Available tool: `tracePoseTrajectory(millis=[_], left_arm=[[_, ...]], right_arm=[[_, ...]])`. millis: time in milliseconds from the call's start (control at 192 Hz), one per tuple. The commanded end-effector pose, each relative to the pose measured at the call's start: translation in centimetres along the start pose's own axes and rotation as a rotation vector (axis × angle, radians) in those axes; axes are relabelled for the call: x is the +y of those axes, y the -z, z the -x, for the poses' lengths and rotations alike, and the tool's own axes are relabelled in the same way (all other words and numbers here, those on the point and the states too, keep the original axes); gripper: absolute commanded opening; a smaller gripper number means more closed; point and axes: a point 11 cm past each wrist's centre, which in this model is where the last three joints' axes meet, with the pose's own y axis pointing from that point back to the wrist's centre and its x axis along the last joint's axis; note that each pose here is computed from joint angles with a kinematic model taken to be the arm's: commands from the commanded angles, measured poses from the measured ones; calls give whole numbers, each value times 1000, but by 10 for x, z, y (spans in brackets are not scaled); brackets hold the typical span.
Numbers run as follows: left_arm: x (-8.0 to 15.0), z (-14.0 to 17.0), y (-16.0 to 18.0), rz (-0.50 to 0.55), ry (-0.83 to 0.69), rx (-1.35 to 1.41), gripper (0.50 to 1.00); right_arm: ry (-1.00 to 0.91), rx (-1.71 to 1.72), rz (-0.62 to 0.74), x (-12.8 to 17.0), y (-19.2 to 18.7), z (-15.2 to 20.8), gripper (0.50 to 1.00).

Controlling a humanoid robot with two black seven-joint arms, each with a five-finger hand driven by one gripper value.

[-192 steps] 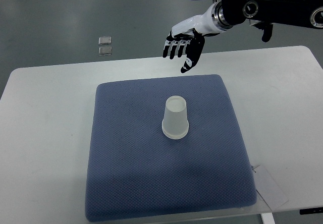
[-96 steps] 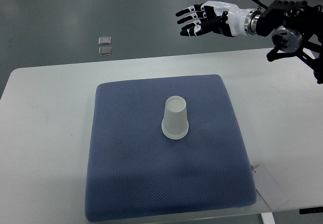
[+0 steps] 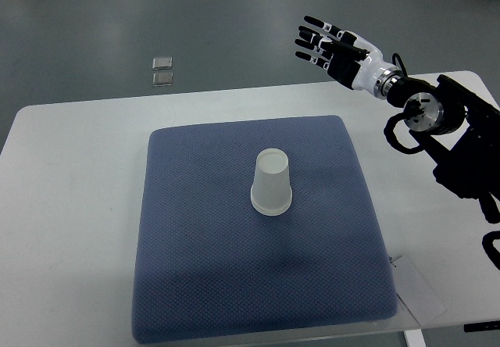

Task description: Stack paper cups

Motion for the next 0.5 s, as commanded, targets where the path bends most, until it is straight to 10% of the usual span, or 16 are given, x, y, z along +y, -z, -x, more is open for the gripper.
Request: tracePoseTrajectory(millis=[0, 495], left_arm=[[0, 0, -1, 1, 0, 0, 1000], [0, 0, -1, 1, 0, 0, 1000]], right_arm=[[-33, -138, -24, 1, -10, -10, 832], [-84, -250, -83, 8, -20, -27, 834]])
